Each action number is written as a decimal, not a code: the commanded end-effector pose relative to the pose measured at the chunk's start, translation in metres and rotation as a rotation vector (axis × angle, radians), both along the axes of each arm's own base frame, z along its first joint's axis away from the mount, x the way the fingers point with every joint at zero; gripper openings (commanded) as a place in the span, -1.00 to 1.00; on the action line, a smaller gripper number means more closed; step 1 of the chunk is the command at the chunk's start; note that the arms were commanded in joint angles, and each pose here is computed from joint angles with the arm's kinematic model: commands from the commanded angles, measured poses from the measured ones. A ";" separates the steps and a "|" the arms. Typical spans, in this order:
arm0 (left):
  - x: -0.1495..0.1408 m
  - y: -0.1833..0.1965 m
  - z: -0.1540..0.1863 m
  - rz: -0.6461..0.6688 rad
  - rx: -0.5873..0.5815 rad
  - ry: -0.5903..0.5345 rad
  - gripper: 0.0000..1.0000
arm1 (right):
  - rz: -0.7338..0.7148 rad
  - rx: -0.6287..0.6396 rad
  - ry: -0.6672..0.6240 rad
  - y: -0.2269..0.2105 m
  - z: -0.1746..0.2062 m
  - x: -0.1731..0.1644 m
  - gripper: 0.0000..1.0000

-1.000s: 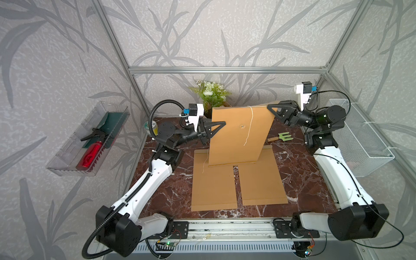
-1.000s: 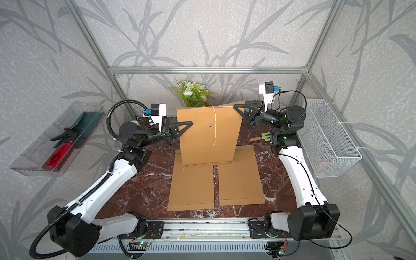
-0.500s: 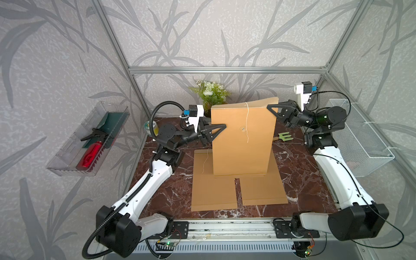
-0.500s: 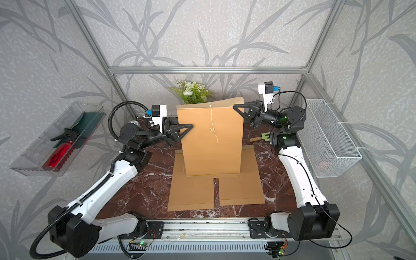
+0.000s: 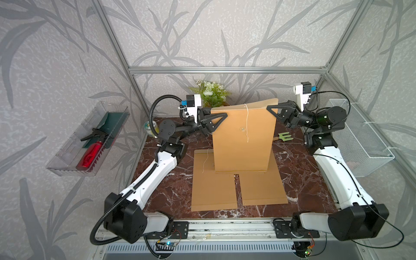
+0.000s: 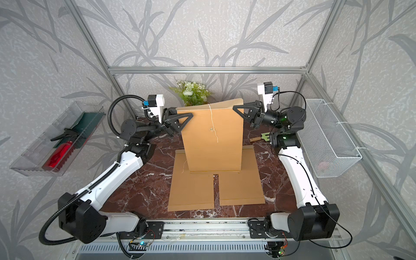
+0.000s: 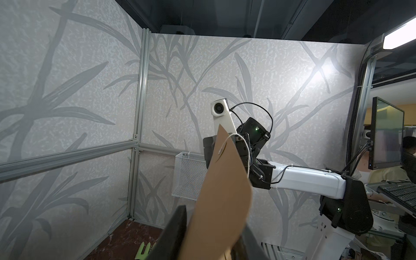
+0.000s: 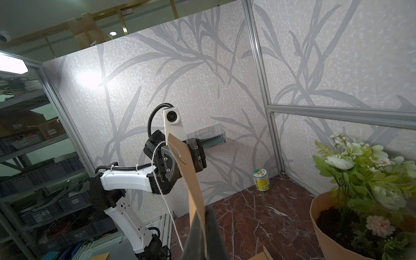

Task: Open the file bag
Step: Place the file bag at the center of the board.

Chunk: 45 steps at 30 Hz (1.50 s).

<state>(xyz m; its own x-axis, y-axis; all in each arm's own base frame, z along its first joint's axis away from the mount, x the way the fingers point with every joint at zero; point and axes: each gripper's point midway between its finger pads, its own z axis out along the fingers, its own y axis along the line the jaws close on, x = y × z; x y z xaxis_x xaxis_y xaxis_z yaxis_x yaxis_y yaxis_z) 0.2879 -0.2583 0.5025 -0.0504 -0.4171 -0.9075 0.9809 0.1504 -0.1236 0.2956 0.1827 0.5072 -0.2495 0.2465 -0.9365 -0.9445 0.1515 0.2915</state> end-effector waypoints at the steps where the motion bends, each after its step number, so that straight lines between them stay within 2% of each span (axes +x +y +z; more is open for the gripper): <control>1: -0.015 0.005 0.033 -0.060 -0.090 -0.064 -0.34 | 0.003 -0.009 -0.054 0.000 0.009 -0.011 -1.00; 5: -0.007 0.002 0.033 -0.070 -0.100 -0.042 -0.35 | -0.006 -0.022 -0.054 0.000 0.006 -0.010 -1.00; 9: -0.002 0.001 0.031 -0.077 -0.110 -0.021 -0.47 | -0.007 -0.023 -0.061 0.000 0.007 -0.010 -1.00; 15: 0.000 0.000 0.030 -0.086 -0.116 -0.007 -0.73 | -0.005 -0.024 -0.076 0.002 0.010 -0.010 -1.00; 18: -0.001 0.001 0.031 -0.088 -0.117 -0.007 -0.98 | -0.007 -0.027 -0.088 0.002 0.009 -0.010 -1.00; 19: -0.002 0.001 0.032 -0.089 -0.120 -0.008 -1.00 | -0.006 -0.029 -0.093 0.002 0.009 -0.010 -1.00; 28: 0.008 0.010 0.029 0.008 -0.148 0.070 -1.00 | -0.015 -0.038 -0.139 0.002 0.005 -0.014 -0.98; 37: 0.016 0.020 0.023 0.131 -0.121 0.133 -1.00 | 0.027 -0.013 -0.161 0.003 0.013 -0.015 -0.51; 40: 0.019 0.019 0.018 0.136 -0.108 0.153 -1.00 | 0.054 -0.003 -0.159 0.004 0.017 -0.014 -0.51; 45: 0.019 0.018 0.015 0.133 -0.105 0.165 -1.00 | 0.107 -0.012 -0.149 0.011 0.018 -0.013 -0.66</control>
<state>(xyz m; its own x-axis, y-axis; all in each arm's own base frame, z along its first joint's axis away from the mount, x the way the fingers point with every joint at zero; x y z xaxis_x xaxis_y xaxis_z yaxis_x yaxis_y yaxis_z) 0.3103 -0.2426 0.5151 -0.1499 -0.5159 -0.8434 0.9185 0.2431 -0.3119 0.2998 0.1897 0.5104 -0.1827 0.2275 -0.9565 -0.9729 0.0986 0.2093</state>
